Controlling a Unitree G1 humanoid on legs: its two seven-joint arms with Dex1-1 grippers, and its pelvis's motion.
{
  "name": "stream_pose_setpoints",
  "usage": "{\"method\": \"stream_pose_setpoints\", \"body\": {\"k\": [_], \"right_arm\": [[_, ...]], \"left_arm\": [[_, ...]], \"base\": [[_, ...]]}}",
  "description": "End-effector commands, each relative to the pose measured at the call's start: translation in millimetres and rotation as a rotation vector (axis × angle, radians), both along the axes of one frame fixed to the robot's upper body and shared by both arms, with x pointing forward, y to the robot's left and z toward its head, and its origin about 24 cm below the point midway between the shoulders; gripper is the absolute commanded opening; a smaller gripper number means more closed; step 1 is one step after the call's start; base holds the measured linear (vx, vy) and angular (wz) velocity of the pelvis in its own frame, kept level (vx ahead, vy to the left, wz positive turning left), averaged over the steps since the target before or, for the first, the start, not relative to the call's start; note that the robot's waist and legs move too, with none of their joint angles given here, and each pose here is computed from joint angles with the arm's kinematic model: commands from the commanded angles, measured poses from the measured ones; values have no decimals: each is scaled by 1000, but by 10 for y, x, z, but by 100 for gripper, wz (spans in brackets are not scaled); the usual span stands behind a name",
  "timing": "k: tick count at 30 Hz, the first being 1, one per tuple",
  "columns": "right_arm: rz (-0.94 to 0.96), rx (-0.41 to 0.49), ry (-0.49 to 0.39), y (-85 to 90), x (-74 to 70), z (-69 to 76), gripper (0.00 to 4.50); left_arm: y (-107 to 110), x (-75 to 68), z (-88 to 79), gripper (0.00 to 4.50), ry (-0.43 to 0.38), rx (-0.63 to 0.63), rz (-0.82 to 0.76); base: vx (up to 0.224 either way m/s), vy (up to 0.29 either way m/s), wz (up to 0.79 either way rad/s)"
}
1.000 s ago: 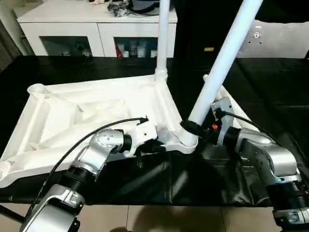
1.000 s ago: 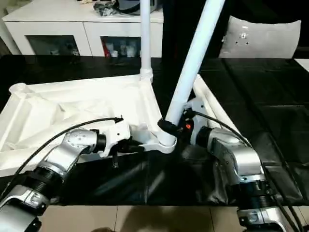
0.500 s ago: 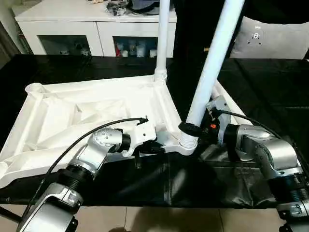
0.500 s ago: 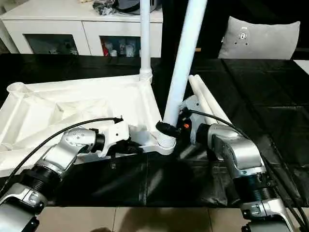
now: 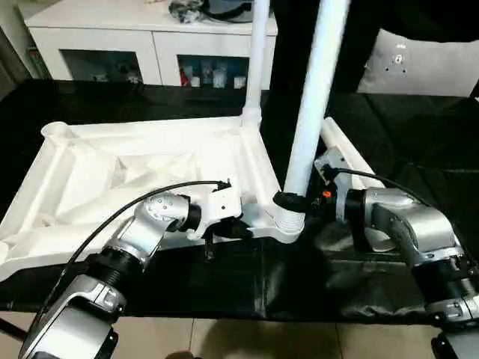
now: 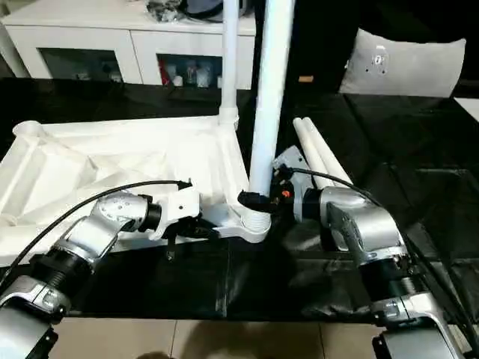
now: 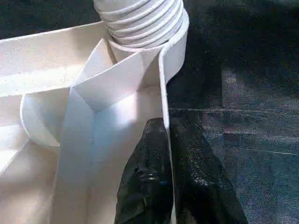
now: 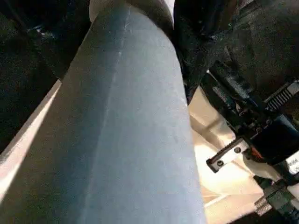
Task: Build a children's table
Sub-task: Insert table leg to table base
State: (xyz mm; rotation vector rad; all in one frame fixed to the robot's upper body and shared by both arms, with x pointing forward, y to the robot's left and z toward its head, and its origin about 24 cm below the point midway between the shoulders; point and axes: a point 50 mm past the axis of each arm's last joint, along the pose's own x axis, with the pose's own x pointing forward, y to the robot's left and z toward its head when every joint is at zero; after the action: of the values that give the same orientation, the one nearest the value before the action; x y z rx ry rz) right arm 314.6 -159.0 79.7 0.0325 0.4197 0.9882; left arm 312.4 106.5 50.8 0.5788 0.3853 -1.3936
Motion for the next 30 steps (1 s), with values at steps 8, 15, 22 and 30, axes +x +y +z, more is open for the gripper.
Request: {"method": "stream_pose_setpoints", "body": {"k": [8,15,22,30], "right_arm": [[-107,122,87,-165,-199,-367,188],[-162,164,0,-170,-322,-465,188],[-93,-53,-98,-155,-283,-464,188],[121,-169,18,-126,-328,-501,188]], "left_arm": [[42,-41,-119,0,35,44,13],[46,-36,-124,0,36,40,23],[72,-38,-117,0,35,73,-9],[109,5,-64,0,13,125,-65]], "base": [[0,0,0],[0,0,0],[0,0,0],[0,0,0]]}}
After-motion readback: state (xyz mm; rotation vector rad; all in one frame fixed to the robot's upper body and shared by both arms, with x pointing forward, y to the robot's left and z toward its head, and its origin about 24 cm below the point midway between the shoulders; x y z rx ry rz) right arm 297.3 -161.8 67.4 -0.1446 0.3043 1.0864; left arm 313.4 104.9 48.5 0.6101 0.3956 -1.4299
